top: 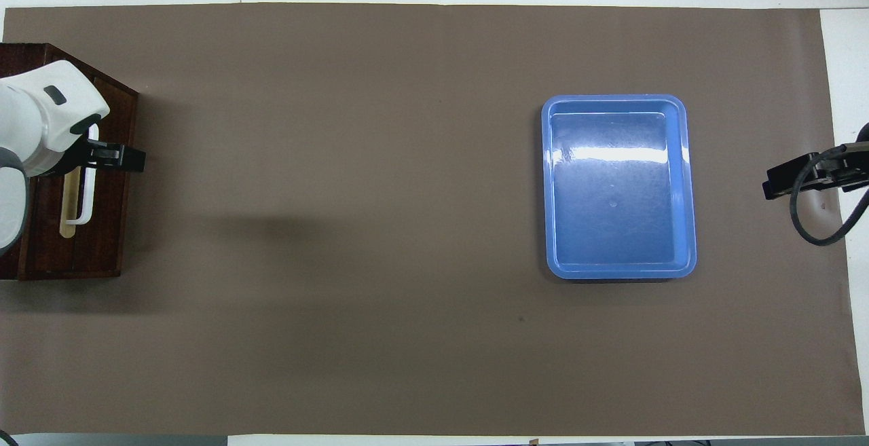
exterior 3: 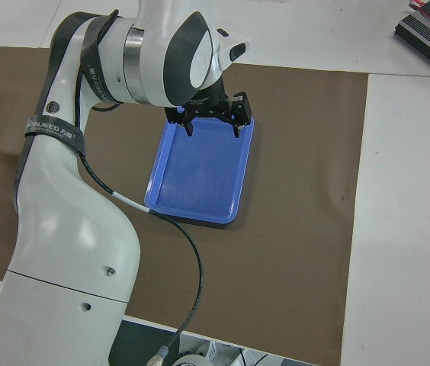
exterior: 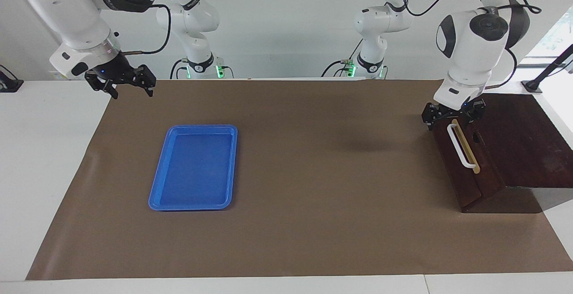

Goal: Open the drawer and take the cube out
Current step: 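Pull the drawer handle outward with the left gripper to open it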

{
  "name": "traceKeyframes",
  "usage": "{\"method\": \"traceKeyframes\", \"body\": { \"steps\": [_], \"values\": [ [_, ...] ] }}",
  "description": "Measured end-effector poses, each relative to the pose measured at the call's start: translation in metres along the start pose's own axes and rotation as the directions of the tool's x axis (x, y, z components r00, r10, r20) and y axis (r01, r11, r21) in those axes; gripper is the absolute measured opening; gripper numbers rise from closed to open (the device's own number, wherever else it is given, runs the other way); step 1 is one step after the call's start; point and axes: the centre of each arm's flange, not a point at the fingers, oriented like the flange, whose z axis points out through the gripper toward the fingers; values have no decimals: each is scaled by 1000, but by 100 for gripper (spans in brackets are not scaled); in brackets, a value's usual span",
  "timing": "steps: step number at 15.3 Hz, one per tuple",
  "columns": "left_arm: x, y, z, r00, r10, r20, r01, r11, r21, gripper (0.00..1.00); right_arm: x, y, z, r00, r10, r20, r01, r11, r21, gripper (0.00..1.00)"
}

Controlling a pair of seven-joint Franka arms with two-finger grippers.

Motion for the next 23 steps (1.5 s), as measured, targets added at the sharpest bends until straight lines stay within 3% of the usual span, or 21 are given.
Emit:
{"method": "traceKeyframes", "body": {
  "steps": [5, 11, 17, 23],
  "values": [
    [17, 8, 55, 995, 98, -1, -98, 992, 82, 100, 0, 0, 0, 1000, 0, 0, 0, 1000, 0, 100],
    [16, -16, 73, 989, 149, -24, -145, 982, 121, 100, 0, 0, 0, 1000, 0, 0, 0, 1000, 0, 100],
    [9, -6, 87, 982, 187, -41, -181, 976, 122, 100, 0, 0, 0, 1000, 0, 0, 0, 1000, 0, 100],
    [13, 51, 101, 989, 139, -40, -135, 986, 97, 100, 0, 0, 0, 1000, -1, 0, 1, 1000, 0, 100]
  ]
}}
